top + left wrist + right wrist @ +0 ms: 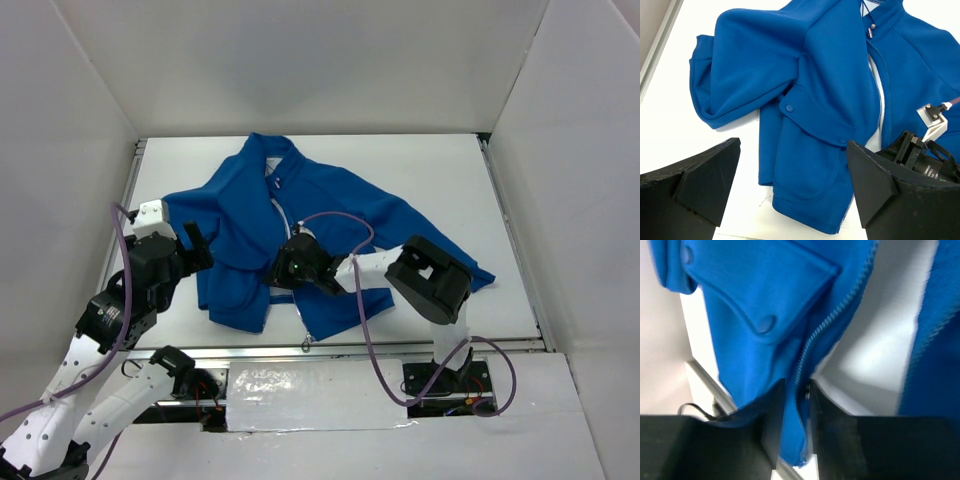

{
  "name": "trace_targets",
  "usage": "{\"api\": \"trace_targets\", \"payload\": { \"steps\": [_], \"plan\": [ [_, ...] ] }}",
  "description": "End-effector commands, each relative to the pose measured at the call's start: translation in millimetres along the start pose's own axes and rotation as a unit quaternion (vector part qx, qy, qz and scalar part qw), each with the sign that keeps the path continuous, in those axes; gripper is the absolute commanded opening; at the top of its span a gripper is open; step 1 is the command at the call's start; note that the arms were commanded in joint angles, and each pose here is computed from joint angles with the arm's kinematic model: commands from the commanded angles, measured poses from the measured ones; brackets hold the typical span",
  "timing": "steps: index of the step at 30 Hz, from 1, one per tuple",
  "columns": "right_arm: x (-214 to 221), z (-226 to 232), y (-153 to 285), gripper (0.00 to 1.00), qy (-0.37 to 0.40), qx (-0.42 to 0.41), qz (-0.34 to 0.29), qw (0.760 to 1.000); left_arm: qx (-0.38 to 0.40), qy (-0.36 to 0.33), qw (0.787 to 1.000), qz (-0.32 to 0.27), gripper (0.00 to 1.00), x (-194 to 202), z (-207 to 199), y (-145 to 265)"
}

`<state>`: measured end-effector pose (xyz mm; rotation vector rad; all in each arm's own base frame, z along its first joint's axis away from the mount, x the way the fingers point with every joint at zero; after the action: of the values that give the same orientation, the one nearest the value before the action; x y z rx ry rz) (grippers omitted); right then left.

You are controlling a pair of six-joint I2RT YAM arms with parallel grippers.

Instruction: Zip up the jacket

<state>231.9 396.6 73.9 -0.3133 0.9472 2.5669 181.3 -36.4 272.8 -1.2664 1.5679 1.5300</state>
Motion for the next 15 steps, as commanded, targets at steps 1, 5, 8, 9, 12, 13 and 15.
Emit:
{"api": "trace_targets", "payload": {
  "steps": [1,5,8,9,12,13,15],
  "plan": [
    [-12.7,12.8,-5.6,0.26,-0.001,-0.035,-0.009,0.999,0.006,0.001,1.000,-0.012,0.99,-3.5,-1.1,-1.3],
    [-16.8,9.9,-2.9,0.00,-0.009,-0.035,-0.010,0.999,0.007,0.001,1.000,-0.010,0.99,-3.0,-1.3,-0.8],
    [-17.0,12.7,11.1,0.00,-0.008,-0.073,-0.012,0.997,0.033,0.015,0.999,-0.002,0.99,-3.4,-7.9,3.4],
    [-18.7,18.0,17.9,0.00,-0.006,-0.098,-0.016,0.995,0.075,0.021,0.997,0.013,0.99,-0.7,-18.3,7.2],
    [-27.4,33.4,51.1,0.00,0.001,-0.198,-0.027,0.980,0.192,0.040,0.977,0.079,0.99,28.8,-46.9,13.5],
    [-28.4,36.6,58.2,0.00,0.004,-0.217,-0.026,0.976,0.220,0.049,0.969,0.096,0.99,36.8,-54.0,15.0],
    [-32.4,42.9,72.9,0.00,0.008,-0.247,-0.021,0.969,0.274,0.077,0.951,0.119,0.99,47.9,-69.8,16.6]
  ]
}}
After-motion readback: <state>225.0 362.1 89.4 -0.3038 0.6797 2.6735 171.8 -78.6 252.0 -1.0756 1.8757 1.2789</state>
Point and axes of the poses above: each gripper's point midway between its finger pads, its own y axis back along the fingers, its own z axis along the line the jaws close on, x = y × z, the point moved 5 cm from there along y, back along the fingers, and after that the axes turned 1 degree about -y, right-handed, at the moved point
